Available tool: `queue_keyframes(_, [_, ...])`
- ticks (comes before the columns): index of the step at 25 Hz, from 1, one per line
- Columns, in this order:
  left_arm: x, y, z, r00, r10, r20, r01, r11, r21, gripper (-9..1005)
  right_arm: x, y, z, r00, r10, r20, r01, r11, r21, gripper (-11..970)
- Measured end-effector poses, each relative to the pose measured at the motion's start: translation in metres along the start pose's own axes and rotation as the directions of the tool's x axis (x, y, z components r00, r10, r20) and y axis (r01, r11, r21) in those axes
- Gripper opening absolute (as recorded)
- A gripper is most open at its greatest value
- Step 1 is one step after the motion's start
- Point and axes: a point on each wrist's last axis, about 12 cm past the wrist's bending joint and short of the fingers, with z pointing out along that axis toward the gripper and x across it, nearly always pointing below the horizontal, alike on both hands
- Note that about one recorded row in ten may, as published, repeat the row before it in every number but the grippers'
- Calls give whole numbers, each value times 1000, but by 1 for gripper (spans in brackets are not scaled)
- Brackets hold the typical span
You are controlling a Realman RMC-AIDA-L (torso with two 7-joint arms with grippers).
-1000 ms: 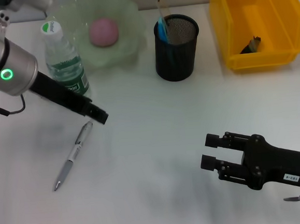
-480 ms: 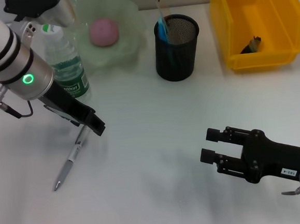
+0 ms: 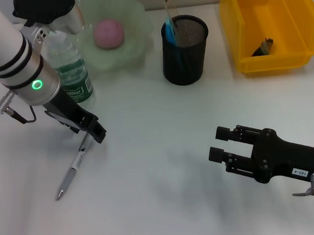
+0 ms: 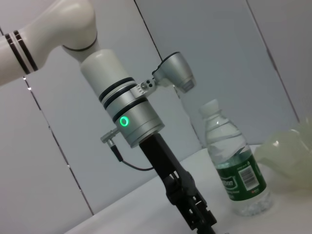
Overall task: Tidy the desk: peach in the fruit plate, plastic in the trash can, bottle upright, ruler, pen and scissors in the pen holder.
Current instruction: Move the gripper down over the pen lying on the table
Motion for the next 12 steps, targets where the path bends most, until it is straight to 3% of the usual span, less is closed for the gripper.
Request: queue_keyframes(12, [4, 2, 12, 1000, 2, -25, -3, 1000, -18, 631, -2, -3, 4, 1000, -6, -5, 6, 1000, 4, 617])
